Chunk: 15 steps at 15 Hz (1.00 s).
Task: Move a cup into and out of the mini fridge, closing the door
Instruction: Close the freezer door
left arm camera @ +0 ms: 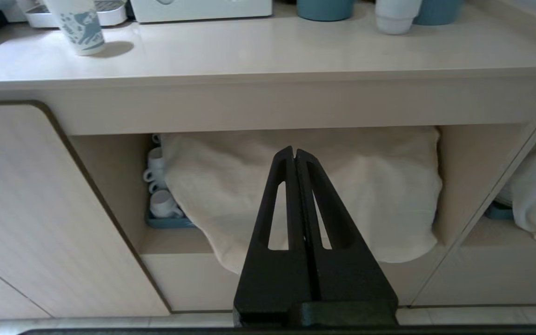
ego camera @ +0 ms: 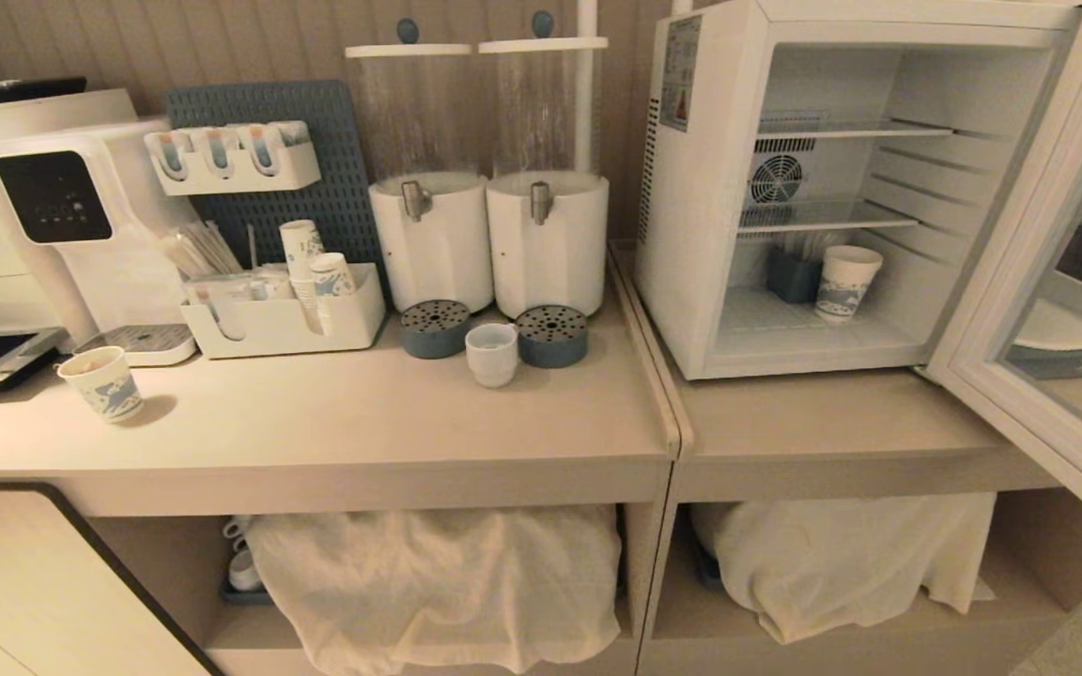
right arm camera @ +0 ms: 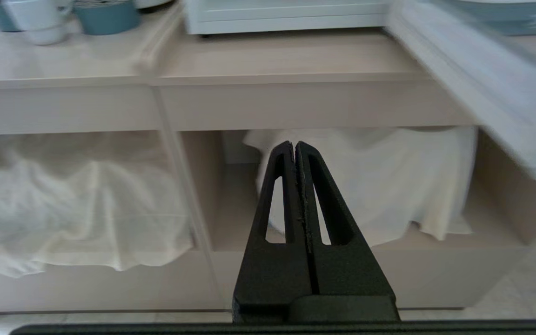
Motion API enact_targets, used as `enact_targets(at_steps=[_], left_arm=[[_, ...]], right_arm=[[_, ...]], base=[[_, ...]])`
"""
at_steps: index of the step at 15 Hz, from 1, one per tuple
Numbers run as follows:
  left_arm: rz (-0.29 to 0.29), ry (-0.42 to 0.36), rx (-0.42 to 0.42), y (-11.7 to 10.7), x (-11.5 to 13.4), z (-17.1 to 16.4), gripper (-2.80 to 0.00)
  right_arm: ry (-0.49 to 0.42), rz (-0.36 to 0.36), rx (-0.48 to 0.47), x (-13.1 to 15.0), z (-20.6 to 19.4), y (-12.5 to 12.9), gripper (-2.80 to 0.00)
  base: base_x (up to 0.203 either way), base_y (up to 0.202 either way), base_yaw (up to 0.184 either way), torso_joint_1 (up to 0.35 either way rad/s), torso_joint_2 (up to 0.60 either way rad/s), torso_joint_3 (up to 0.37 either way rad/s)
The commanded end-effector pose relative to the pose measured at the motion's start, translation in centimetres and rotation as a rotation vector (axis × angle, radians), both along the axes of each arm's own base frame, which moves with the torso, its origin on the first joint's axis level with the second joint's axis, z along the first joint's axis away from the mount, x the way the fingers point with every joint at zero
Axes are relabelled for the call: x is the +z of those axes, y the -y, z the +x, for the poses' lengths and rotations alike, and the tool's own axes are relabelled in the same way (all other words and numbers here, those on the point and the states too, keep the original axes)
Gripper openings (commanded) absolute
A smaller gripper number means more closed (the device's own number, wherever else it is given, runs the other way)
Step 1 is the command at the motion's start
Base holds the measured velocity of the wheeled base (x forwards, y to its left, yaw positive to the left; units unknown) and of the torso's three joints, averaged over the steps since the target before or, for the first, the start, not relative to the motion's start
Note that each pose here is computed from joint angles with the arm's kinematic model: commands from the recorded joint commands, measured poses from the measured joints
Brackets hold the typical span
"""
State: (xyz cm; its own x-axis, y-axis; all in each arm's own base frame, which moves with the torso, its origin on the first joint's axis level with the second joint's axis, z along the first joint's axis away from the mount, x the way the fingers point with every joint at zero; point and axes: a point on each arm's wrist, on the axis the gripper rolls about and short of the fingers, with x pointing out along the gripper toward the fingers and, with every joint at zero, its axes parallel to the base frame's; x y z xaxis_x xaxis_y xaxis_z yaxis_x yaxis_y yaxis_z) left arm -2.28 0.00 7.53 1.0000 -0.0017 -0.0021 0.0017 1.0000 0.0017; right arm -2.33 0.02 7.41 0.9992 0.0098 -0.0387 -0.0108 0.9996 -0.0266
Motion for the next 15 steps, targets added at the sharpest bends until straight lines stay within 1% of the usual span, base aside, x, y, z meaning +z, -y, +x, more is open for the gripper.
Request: enact_targets(at_steps=[1, 15], left_arm=[[0.0, 0.001, 0.0, 0.0, 0.0, 0.0, -2.8], [-0.002, 0.001, 0.0, 0.0, 0.0, 0.0, -2.8]], right_arm=[[-0.007, -0.001, 0.001, 0.01, 0.05, 0.0, -2.8], [-0.022, -0.001, 0.001, 0.03, 0.15, 0.0, -2.8]], base=[[0.0, -0.197, -0.001, 0.002, 0.0, 0.002], [0.0, -0.193, 0.0, 0.004, 0.0, 0.004]])
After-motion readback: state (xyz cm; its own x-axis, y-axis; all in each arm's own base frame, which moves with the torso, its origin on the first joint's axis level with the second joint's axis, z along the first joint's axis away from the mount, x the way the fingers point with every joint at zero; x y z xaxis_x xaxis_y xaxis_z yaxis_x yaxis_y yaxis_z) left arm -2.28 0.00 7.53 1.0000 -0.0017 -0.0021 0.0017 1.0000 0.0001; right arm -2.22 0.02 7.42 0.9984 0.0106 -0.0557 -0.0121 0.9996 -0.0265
